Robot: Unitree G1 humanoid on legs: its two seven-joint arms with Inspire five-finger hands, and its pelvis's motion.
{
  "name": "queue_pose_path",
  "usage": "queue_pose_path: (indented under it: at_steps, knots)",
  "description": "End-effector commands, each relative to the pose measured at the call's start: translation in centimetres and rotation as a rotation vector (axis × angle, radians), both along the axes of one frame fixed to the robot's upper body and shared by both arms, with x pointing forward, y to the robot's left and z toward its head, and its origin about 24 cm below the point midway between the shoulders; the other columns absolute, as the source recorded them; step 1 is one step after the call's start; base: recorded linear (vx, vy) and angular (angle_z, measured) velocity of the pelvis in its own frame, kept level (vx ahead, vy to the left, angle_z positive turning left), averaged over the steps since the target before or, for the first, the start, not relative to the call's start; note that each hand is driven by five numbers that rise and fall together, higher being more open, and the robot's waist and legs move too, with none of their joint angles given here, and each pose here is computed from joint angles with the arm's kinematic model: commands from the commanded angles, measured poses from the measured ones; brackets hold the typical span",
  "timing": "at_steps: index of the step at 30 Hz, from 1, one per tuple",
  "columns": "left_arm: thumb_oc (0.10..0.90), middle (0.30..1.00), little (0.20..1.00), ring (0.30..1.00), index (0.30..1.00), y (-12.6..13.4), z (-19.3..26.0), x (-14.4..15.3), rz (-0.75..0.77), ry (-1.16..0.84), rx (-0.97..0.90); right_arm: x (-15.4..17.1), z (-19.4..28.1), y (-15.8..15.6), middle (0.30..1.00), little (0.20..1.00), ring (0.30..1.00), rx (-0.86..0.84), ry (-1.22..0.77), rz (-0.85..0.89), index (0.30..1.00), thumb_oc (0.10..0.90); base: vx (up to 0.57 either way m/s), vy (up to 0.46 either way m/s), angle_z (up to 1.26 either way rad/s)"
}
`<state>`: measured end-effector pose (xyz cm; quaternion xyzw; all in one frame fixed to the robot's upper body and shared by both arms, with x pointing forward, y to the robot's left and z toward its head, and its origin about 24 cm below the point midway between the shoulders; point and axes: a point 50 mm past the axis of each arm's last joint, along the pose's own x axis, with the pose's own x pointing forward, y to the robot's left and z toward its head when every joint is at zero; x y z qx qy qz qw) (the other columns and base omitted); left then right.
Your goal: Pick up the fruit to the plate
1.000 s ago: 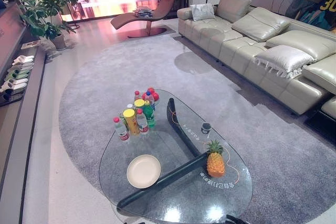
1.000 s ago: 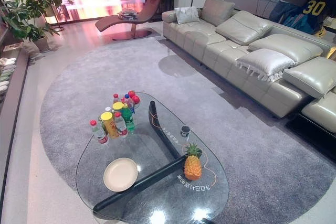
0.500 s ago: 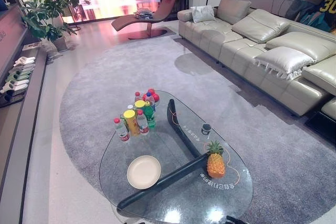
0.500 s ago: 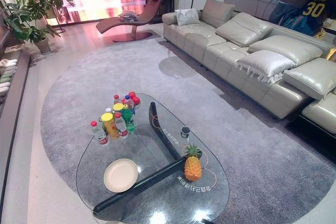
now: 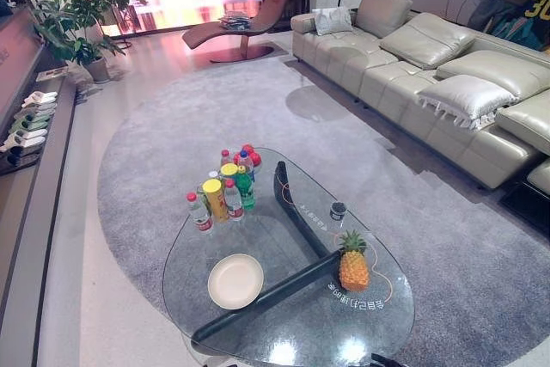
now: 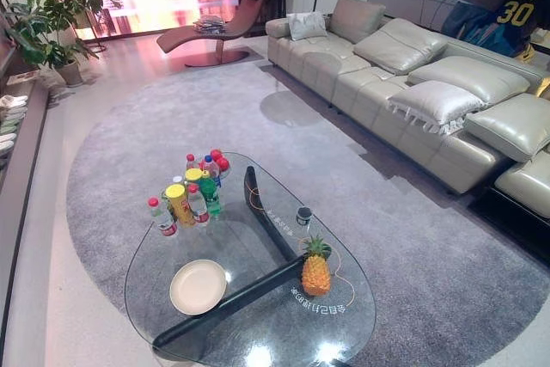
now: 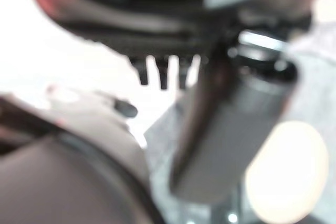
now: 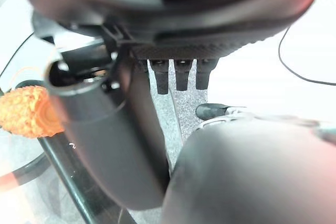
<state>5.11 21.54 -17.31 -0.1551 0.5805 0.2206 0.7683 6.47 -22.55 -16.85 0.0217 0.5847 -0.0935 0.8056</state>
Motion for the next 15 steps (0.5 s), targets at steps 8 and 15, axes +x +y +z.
queue_pose_path:
  at_steps: [8, 15]
  knots:
    - [0.800, 0.900, 0.900, 0.900, 0.900, 0.4, 0.2, 1.4, 0.053, -0.022, 0.029, 1.1, 0.5, -1.8, 0.900, 0.900, 0.900, -0.146, -0.039, -0.183, 0.900, 0.800, -0.01, -0.028, -0.04]
    - [0.800, 0.900, 0.900, 0.900, 0.900, 0.8, 0.8, 4.2, 0.052, -0.109, 0.042, 6.2, 2.6, -3.5, 0.900, 0.900, 0.900, -0.192, -0.299, -0.401, 0.900, 0.800, -0.13, -0.052, -0.04]
